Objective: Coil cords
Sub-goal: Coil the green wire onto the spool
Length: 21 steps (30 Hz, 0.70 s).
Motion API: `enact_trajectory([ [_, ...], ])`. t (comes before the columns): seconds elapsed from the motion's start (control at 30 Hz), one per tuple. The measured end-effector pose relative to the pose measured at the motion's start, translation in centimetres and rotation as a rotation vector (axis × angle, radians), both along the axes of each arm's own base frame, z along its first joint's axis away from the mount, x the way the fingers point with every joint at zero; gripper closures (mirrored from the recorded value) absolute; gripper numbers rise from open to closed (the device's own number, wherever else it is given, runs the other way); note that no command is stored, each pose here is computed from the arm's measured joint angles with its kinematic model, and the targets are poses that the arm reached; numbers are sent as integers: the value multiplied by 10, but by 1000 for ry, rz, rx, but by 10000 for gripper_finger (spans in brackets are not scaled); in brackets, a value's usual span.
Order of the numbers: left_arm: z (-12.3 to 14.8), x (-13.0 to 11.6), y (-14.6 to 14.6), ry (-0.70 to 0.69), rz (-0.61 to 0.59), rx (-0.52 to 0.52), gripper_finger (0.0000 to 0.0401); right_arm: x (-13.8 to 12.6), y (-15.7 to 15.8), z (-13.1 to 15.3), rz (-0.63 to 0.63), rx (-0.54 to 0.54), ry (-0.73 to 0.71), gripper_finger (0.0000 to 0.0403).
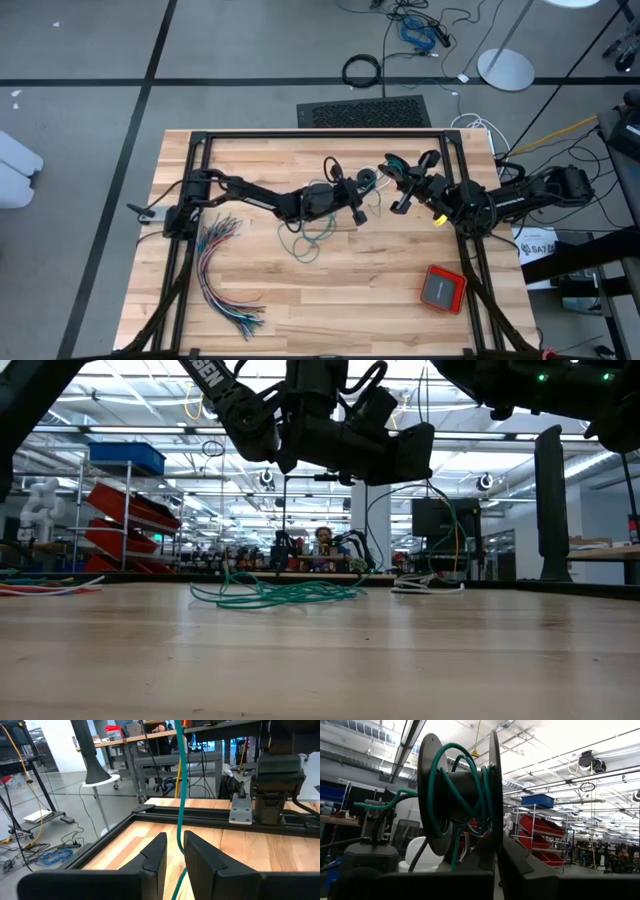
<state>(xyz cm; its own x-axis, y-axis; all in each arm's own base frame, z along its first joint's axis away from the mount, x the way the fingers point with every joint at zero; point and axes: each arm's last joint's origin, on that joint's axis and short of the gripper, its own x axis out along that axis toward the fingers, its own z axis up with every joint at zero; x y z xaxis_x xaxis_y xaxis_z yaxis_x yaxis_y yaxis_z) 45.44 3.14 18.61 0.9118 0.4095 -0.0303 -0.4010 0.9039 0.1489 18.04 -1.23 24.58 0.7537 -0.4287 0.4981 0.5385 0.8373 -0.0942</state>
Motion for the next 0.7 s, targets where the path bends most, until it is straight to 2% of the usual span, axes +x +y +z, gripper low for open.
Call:
enact_trajectory([
  [0.2,0,0,0,5,1,1,338,0,0,0,0,0,6,403],
  [0.37,-1,0,0,27,-2,42,392,0,0,-1,0,0,7,403],
  [0.7,-2,2,-1,103,-10,93,399,2,-1,-5,-42,24,56,403],
])
